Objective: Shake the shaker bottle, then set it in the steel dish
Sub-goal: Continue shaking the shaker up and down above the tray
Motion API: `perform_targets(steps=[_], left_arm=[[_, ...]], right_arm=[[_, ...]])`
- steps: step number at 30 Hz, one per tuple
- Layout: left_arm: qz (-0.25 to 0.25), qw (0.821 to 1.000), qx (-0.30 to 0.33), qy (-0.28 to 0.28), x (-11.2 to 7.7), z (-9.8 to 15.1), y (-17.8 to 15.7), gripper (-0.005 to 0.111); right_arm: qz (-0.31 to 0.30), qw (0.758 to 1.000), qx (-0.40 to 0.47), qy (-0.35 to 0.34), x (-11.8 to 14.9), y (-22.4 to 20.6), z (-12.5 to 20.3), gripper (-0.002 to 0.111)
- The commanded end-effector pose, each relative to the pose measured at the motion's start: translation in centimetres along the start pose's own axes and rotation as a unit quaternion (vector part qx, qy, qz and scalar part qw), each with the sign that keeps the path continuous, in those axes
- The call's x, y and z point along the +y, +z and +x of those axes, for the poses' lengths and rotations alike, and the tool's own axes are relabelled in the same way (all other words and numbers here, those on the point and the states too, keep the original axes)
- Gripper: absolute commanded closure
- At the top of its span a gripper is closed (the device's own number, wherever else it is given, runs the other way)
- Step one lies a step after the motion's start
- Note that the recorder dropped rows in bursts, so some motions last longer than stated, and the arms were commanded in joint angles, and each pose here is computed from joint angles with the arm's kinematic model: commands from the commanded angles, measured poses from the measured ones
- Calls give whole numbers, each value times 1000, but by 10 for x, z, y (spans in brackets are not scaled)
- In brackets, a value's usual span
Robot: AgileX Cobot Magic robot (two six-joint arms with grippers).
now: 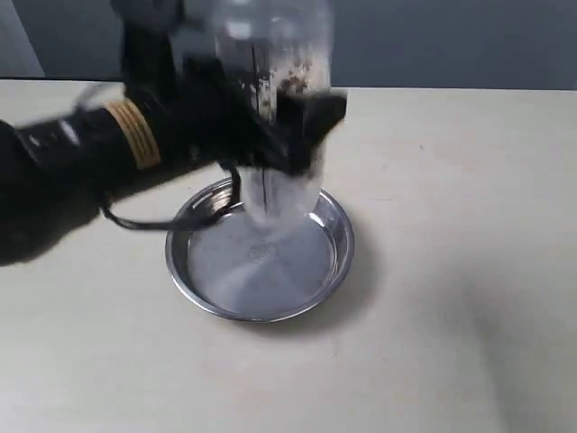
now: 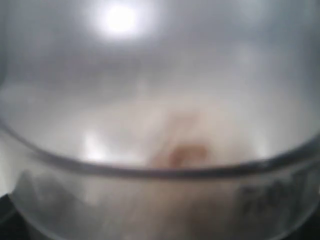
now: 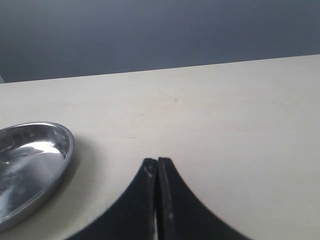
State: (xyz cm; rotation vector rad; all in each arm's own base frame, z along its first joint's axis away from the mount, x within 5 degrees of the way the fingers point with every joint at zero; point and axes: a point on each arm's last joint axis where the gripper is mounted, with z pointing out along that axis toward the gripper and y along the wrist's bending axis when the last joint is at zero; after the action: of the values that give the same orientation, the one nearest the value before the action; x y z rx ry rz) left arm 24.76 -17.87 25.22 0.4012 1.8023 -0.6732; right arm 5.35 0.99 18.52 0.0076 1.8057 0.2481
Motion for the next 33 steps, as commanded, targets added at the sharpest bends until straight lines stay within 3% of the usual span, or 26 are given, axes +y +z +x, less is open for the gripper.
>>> perform_targets(steps=[1,3,4,7,8,10,12,14,16,17,18,19,20,22,24,25,26,29,30,31,33], left_arm=[[37,994,-107,-4,-8,-38,-15,106],[33,989,-130,59,-14,-62,-23,106],[21,993,-99,54,-13,-57,-20,106],[-23,998,44,25,7,3,0,106],[-25,998,63,19,10,16,4,106],[-10,999,24,21,6,3,1,106],[19,995,-77,58,-7,-38,-12,106],[10,993,-91,78,-8,-51,-16,106],[-22,999,-3,37,5,-12,-2,106],[-37,998,55,25,14,21,7,106],[-47,995,90,11,21,46,14,106],[-49,994,96,2,24,54,16,106],[-46,996,71,-10,24,46,15,106],[-9,999,-36,0,10,1,2,106],[16,990,-121,70,-7,-51,-17,106],[9,988,-121,94,-8,-59,-20,106],[-1,991,-99,88,-5,-53,-18,106],[-51,997,54,28,21,23,12,106],[-62,996,69,4,25,35,16,106],[-60,997,55,-7,24,31,15,106],[-27,999,-36,8,11,-7,3,106]], right_arm=[[-1,1000,-5,-4,0,0,0,109],[-1,1000,-5,-4,0,0,0,109],[-1,1000,-5,-4,0,0,0,109],[-1,1000,-5,-4,0,0,0,109],[-1,1000,-5,-4,0,0,0,109],[-1,1000,-5,-4,0,0,0,109],[-1,1000,-5,-4,0,0,0,109],[-1,1000,-5,-4,0,0,0,109],[-1,1000,-5,-4,0,0,0,109],[-1,1000,-5,-4,0,0,0,109],[-1,1000,-5,-4,0,0,0,109],[-1,1000,-5,-4,0,0,0,109],[-1,1000,-5,-4,0,0,0,109],[-1,1000,-5,-4,0,0,0,109],[-1,1000,-5,-4,0,0,0,109],[-1,1000,-5,-4,0,0,0,109],[-1,1000,-5,-4,0,0,0,109],[-1,1000,-5,-4,0,0,0,109],[-1,1000,-5,-4,0,0,0,109],[-1,1000,-5,-4,0,0,0,109],[-1,1000,-5,-4,0,0,0,109]])
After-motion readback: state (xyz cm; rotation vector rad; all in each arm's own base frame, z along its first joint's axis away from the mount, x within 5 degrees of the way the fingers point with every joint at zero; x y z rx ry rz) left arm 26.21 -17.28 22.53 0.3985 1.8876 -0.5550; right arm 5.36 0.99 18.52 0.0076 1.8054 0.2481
